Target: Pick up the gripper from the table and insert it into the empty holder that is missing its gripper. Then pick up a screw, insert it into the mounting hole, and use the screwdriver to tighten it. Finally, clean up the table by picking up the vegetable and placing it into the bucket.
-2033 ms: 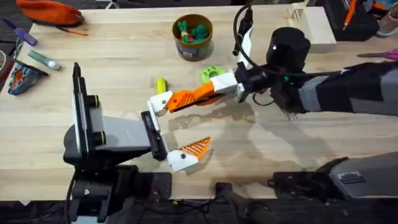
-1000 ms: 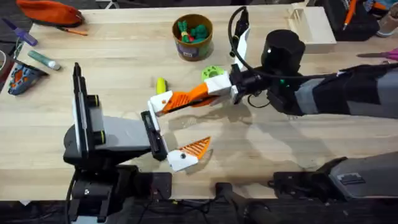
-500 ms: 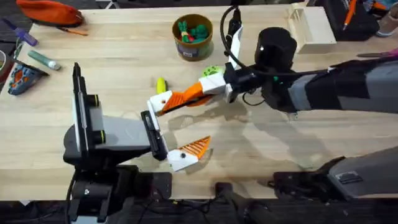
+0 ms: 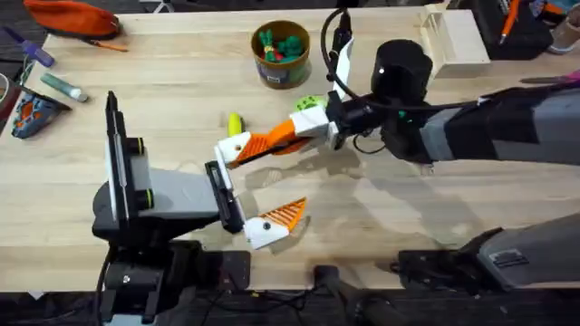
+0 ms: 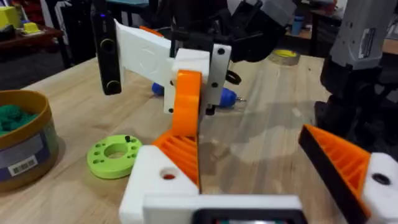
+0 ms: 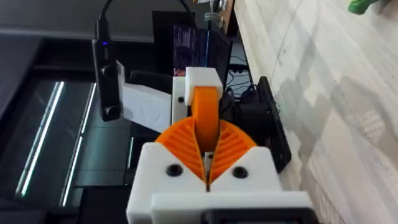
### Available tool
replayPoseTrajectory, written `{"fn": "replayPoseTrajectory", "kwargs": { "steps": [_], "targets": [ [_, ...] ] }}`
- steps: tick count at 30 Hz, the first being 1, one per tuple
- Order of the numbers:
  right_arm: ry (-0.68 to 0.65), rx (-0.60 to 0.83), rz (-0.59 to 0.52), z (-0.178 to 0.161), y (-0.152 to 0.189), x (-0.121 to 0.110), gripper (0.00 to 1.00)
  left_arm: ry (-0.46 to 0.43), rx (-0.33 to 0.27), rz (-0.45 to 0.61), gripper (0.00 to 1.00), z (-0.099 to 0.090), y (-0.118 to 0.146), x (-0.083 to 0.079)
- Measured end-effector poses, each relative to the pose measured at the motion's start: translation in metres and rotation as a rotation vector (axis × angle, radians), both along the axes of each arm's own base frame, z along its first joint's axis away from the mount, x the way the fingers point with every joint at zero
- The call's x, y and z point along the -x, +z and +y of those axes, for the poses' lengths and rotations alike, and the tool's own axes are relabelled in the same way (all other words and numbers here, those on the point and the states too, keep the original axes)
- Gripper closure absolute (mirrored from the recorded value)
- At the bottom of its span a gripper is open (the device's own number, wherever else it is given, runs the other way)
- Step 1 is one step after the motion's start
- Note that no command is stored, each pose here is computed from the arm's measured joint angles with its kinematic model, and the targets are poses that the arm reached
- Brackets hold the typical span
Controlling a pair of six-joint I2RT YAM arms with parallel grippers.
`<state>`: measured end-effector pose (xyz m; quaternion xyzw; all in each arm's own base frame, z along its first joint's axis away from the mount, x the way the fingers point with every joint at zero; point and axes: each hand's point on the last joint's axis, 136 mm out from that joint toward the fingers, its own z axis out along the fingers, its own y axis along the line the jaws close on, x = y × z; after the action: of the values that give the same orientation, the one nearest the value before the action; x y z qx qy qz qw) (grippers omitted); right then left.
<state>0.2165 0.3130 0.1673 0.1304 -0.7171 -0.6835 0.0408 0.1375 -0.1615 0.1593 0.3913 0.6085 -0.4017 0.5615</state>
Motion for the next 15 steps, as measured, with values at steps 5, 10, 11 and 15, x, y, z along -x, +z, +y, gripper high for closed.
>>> {"fn": "replayPoseTrajectory", "kwargs": {
  "steps": [5,10,11,15],
  "targets": [
    [-0.001,0.001,-0.003,0.0029,-0.0002,0.0014,0.993,0.001,0.000,0.000,0.016,0.0001,0.0000,-0.0002],
    [-0.016,-0.009,-0.029,0.0055,0.0024,-0.0010,0.993,0.014,-0.002,-0.003,0.015,0.0011,0.0001,-0.0022],
    [-0.019,-0.010,-0.031,0.0057,0.0028,-0.0015,0.993,0.015,-0.002,-0.003,0.015,0.0012,0.0000,-0.0025],
    [-0.024,-0.015,-0.041,0.0061,0.0039,-0.0027,0.993,0.020,-0.003,-0.006,0.015,0.0015,0.0000,-0.0033]
  ]
}}
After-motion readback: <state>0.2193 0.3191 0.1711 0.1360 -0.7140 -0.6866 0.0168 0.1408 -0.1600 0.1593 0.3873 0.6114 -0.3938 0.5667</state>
